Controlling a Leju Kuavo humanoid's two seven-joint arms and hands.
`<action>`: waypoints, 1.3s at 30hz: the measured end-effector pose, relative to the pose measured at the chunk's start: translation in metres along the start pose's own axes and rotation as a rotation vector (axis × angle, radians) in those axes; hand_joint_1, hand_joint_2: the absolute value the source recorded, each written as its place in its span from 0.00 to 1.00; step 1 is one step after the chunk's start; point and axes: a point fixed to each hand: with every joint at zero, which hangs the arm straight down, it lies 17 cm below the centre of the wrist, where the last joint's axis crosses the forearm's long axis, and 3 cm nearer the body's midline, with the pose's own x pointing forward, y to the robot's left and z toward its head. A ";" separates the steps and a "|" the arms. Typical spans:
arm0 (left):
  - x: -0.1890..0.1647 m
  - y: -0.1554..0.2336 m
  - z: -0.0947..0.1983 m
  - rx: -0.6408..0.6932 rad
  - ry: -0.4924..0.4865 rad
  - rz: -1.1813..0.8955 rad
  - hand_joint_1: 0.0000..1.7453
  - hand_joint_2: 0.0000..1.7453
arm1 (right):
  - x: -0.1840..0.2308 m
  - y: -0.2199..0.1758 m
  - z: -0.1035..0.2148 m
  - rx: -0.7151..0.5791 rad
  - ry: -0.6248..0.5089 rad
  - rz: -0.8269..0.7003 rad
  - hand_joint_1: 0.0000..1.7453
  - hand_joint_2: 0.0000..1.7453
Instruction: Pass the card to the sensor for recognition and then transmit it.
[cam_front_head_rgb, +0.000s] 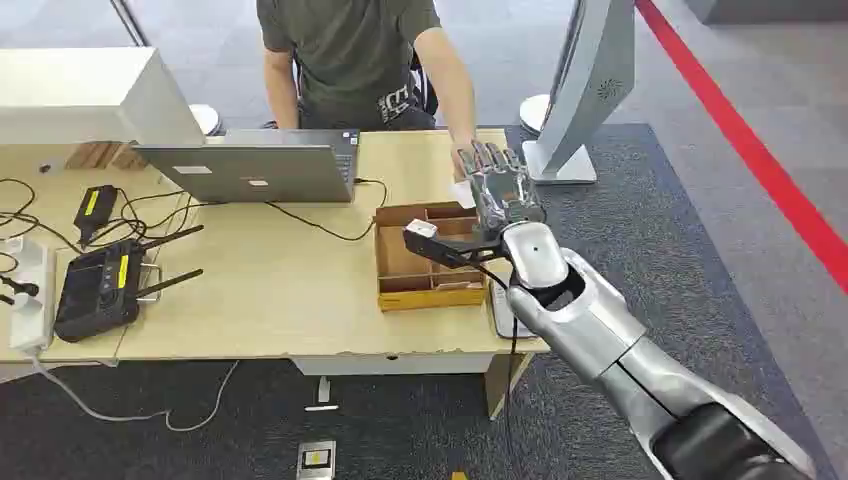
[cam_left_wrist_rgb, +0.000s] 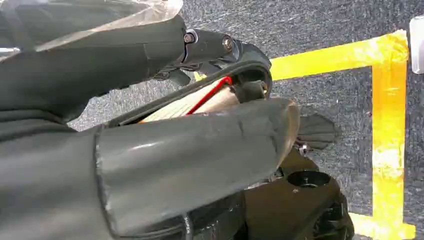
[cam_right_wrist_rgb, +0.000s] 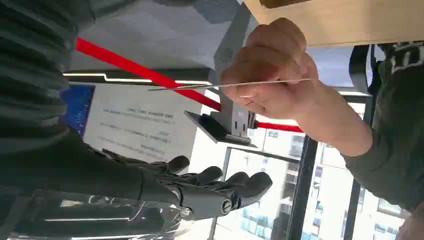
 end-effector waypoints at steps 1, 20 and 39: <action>0.000 0.000 0.000 0.000 0.000 0.000 0.00 0.00 | 0.000 0.000 0.000 0.000 0.000 0.000 1.00 1.00; 0.000 0.003 -0.001 0.017 0.001 0.017 0.00 0.00 | 0.012 0.002 0.000 0.008 -0.026 -0.037 1.00 1.00; 0.000 0.004 -0.001 0.022 0.006 0.026 0.00 0.00 | 0.018 0.008 0.001 0.025 -0.036 -0.035 1.00 1.00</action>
